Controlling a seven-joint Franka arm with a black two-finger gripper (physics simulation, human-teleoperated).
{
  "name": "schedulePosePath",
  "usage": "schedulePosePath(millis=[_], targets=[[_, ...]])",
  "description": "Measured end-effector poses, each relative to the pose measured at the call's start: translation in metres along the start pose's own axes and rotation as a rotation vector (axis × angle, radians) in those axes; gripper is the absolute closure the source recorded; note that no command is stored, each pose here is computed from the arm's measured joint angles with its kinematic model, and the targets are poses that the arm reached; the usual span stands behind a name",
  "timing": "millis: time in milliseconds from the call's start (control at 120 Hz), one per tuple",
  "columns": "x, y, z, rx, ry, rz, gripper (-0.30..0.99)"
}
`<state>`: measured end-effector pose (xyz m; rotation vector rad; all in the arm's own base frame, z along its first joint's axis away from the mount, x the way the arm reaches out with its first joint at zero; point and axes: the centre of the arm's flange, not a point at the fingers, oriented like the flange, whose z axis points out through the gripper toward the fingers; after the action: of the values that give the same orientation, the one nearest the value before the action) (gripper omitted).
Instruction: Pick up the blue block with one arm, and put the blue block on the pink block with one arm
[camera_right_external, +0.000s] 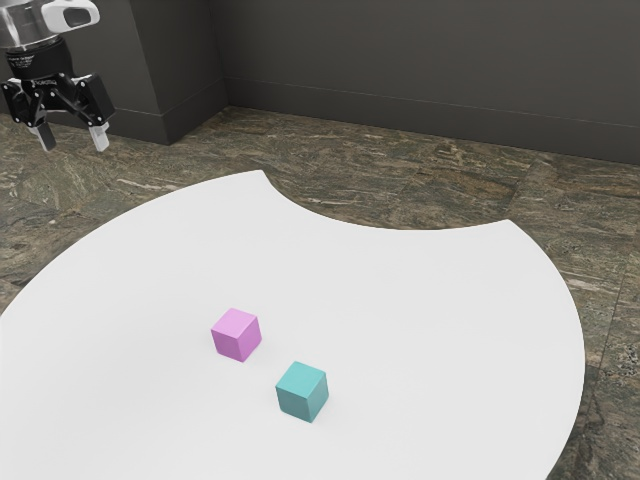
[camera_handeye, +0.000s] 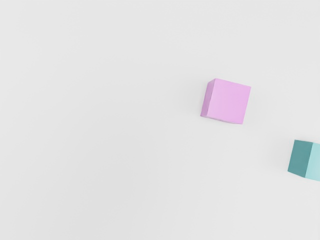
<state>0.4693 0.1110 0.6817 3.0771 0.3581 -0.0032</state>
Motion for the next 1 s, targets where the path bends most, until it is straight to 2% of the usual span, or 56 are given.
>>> schedulePosePath(millis=[142,183,217,267,350,442,550,617,683,758,825,892,1000], targets=[[-0.001,0.000,-0.002,0.000,0.004,0.001,0.00],[-0.019,0.015,-0.063,0.003,0.122,0.030,0.00],[-0.036,0.042,-0.105,0.008,0.207,0.081,0.00],[-0.055,0.103,-0.128,0.015,0.259,0.201,0.00],[-0.054,0.168,-0.088,0.034,0.193,0.321,0.00],[-0.069,0.189,-0.042,0.067,0.125,0.359,0.00],[-0.118,0.235,0.028,0.129,0.052,0.447,0.00],[-0.143,0.266,0.083,0.149,-0.004,0.503,0.00],[-0.158,0.278,0.131,0.157,-0.044,0.522,0.00],[-0.173,0.304,0.165,0.157,-0.043,0.564,0.00],[-0.171,0.316,0.191,0.139,-0.045,0.571,0.00],[-0.155,0.293,0.226,0.109,-0.054,0.470,0.00],[-0.138,0.260,0.255,0.071,0.023,0.319,0.00]])
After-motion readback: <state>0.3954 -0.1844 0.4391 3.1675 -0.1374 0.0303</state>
